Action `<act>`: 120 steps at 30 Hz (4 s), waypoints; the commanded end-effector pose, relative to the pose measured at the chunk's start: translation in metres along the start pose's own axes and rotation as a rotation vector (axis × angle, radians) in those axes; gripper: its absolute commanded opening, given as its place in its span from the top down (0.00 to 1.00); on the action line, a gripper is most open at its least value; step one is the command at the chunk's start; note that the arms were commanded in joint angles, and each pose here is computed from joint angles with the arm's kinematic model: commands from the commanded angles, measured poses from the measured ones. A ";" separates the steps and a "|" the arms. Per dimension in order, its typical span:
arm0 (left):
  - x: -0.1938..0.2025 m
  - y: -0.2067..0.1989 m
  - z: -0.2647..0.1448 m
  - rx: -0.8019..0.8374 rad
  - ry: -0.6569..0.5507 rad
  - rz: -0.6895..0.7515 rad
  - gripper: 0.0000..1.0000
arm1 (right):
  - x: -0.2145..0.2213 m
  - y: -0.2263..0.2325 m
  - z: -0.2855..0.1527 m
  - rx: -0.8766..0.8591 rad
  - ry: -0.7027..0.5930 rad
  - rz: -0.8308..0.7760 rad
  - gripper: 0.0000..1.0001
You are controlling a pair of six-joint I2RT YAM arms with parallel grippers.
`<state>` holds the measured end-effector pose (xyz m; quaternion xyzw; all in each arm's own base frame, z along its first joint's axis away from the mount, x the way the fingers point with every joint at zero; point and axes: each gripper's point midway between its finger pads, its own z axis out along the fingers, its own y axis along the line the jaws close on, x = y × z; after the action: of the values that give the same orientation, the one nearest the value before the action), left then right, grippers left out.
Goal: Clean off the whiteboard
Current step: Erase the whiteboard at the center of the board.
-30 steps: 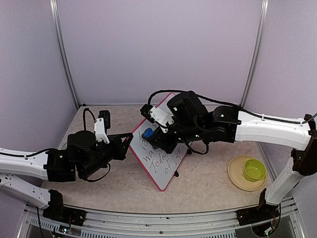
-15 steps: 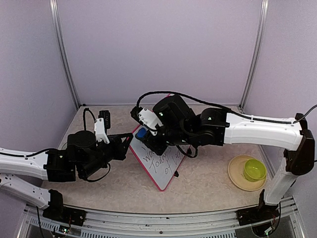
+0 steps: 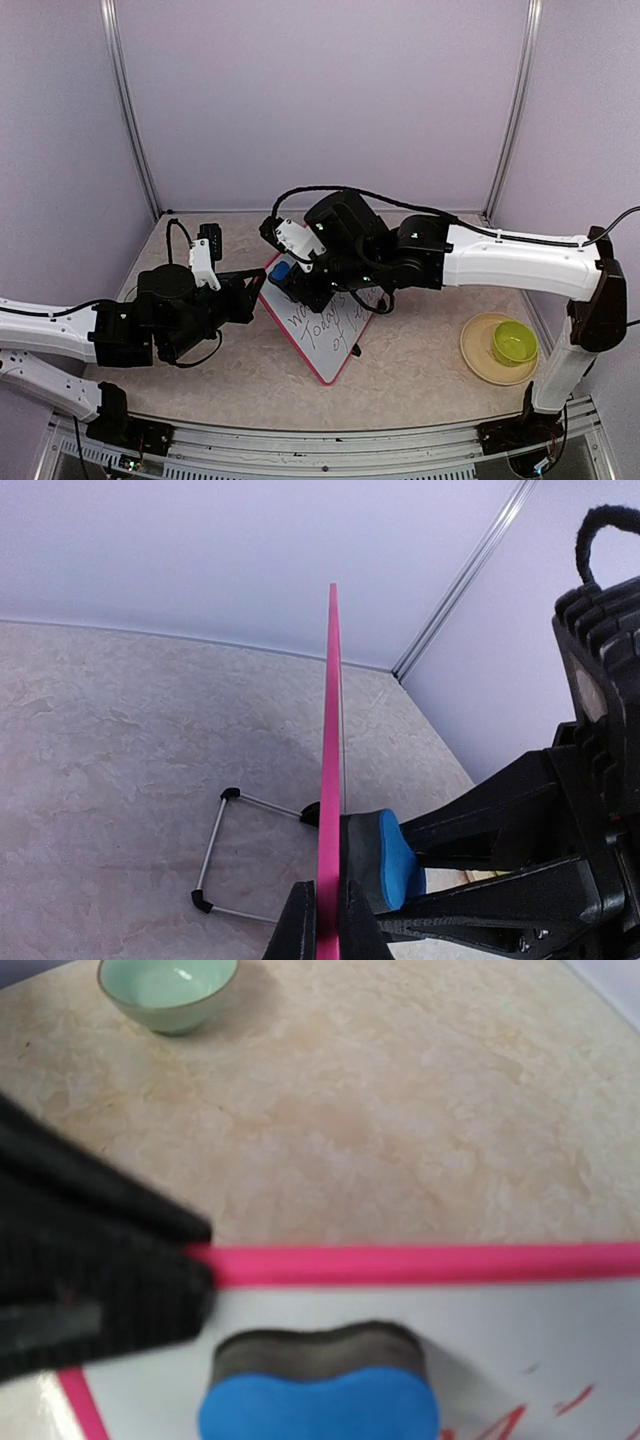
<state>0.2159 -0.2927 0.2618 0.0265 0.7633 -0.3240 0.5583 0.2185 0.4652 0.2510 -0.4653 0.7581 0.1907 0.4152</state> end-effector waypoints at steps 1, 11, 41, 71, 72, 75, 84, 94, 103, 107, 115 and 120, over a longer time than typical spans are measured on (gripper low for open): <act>-0.025 -0.020 -0.007 0.065 -0.058 -0.041 1.00 | 0.046 0.009 0.012 -0.049 0.126 0.014 1.00; -0.028 -0.020 -0.008 0.066 -0.064 -0.041 1.00 | 0.082 0.012 0.011 -0.067 0.196 0.024 1.00; -0.022 -0.023 -0.007 0.076 -0.049 -0.031 1.00 | 0.022 -0.013 0.021 -0.114 0.107 0.071 1.00; -0.021 -0.025 -0.007 0.081 -0.046 -0.032 1.00 | -0.023 -0.014 0.006 -0.088 -0.010 0.063 1.00; -0.021 -0.025 -0.007 0.081 -0.046 -0.033 1.00 | -0.024 -0.013 0.006 -0.089 -0.012 0.062 1.00; -0.021 -0.025 -0.008 0.080 -0.048 -0.032 1.00 | -0.020 -0.009 0.009 -0.111 0.001 0.062 1.00; -0.023 -0.024 -0.009 0.077 -0.055 -0.031 1.00 | 0.033 0.008 0.014 -0.170 0.095 0.085 1.00; -0.025 -0.025 -0.009 0.079 -0.060 -0.031 1.00 | 0.086 0.018 0.007 -0.191 0.183 0.107 1.00; -0.021 -0.023 -0.008 0.072 -0.051 -0.036 1.00 | 0.041 0.025 0.001 -0.214 0.080 0.067 1.00; -0.019 -0.023 -0.007 0.069 -0.048 -0.037 1.00 | 0.011 0.031 -0.002 -0.225 0.029 0.037 1.00; -0.021 -0.022 -0.008 0.068 -0.050 -0.039 1.00 | 0.007 0.039 0.005 -0.225 0.048 0.007 1.00; -0.023 -0.021 -0.009 0.064 -0.057 -0.033 1.00 | 0.049 0.041 0.012 -0.224 0.128 0.029 1.00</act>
<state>0.2140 -0.2910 0.2630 0.0296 0.7622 -0.3146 0.5650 0.1903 0.4768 0.2444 -0.4982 0.7462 0.2697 0.3496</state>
